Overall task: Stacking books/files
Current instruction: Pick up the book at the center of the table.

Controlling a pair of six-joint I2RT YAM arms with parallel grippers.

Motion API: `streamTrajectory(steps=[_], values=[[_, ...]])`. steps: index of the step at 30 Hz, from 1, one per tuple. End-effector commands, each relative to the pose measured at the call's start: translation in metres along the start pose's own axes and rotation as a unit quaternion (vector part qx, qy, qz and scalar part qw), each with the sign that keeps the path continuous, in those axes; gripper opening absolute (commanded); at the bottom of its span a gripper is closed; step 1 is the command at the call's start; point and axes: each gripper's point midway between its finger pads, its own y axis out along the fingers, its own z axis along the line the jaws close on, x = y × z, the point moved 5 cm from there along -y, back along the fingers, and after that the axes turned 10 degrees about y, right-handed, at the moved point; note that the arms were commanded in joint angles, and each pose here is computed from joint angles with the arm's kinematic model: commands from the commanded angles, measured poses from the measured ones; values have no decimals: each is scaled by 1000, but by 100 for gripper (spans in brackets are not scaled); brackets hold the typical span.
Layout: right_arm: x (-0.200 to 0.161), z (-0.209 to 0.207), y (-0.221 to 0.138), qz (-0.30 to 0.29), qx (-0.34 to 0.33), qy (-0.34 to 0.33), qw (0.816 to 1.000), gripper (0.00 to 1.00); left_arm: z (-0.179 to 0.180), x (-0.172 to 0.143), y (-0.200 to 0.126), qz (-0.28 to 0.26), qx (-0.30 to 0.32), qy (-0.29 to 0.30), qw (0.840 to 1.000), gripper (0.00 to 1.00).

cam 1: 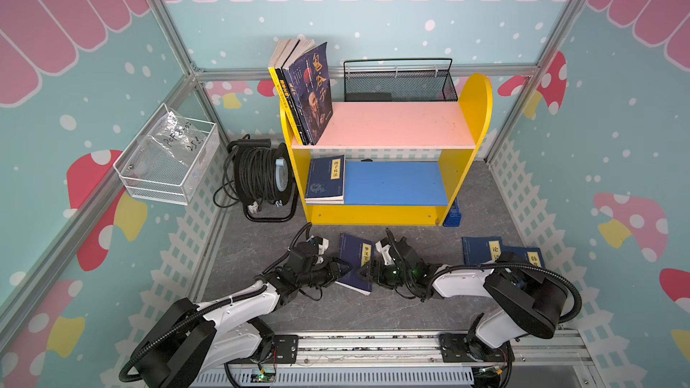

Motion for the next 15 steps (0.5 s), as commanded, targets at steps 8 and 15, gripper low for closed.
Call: streamTrajectory(steps=[8,15], values=[[2,-7,-18,-32,-20,22,999,87,-4,7,0,7,31,3,999,3],[33,20,-59,-111,34,41,992,91,-20,10,-14,12,24,37,999,0]])
